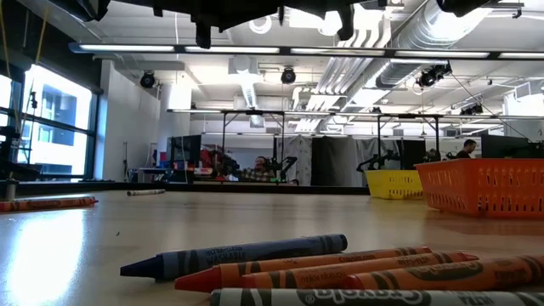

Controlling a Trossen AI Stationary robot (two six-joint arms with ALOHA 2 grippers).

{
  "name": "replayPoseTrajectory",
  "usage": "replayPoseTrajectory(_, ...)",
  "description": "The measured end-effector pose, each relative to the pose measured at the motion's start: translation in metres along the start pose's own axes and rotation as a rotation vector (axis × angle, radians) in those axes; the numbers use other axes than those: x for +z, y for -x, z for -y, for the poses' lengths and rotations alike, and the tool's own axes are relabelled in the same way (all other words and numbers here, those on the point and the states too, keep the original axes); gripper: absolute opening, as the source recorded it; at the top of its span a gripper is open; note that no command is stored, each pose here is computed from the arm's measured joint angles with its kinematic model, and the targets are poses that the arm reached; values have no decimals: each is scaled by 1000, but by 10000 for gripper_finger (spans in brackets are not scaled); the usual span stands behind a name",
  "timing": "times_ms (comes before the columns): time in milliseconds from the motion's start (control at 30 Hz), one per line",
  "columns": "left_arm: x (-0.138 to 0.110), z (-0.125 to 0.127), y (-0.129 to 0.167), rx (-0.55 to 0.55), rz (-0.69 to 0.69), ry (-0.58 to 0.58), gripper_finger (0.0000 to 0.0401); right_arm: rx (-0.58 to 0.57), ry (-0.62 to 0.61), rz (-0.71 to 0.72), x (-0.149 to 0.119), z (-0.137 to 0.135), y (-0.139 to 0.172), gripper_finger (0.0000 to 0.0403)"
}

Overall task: Sort crayons
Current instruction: Put the blue crayon into the orange bin

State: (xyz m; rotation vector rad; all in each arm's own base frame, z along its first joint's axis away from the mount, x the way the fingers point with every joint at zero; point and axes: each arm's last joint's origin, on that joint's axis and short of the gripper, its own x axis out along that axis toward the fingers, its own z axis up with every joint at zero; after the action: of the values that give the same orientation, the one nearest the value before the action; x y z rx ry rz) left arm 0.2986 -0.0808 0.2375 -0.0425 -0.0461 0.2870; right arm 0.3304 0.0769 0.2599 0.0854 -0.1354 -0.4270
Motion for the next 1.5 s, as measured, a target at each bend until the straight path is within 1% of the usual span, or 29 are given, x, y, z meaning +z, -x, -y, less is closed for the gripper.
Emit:
replayPoseTrajectory(67, -1, 1, 0, -7, -12, -29, 55, -76, 37, -13, 7, 5, 2, 5)
replayPoseTrajectory(167, -4, 1, 1, -1, -36, -67, 81, -196, 130, -69, 17, 13, 11, 5)
replayPoseTrajectory(267, -7, 1, 1, 0, -64, -85, 102, -270, 175, -151, 29, 22, 27, 5)
replayPoseTrajectory(367, -12, 2, 2, -3, -110, -111, 112, -290, 132, -256, 36, 35, 48, 5)
replayPoseTrajectory(533, -16, 1, 3, 2, -144, -130, 115, -329, -26, -401, 41, 56, 83, 5)
replayPoseTrajectory(633, -16, 1, 3, 28, -143, -129, 115, -314, -161, -538, 36, 63, 98, 6)
replayPoseTrajectory(700, -16, 0, 3, 48, -144, -132, 115, -311, -219, -638, 29, 63, 106, 9)
replayPoseTrajectory(833, -16, -1, 3, 74, -142, -134, 115, -318, -303, -799, 17, 58, 120, 7)
replayPoseTrajectory(933, -16, -1, 3, 84, -141, -134, 115, -314, -347, -881, 11, 51, 129, 4)
replayPoseTrajectory(1067, -16, -1, 3, 86, -141, -134, 115, -330, -355, -952, 5, 46, 139, 4)
replayPoseTrajectory(1300, -16, -2, 3, 101, -139, -106, 115, -479, -256, -1053, -9, 53, 151, 4)
replayPoseTrajectory(1500, -16, -2, 3, 102, -139, -107, 115, -516, -232, -1176, -25, 48, 152, 4)
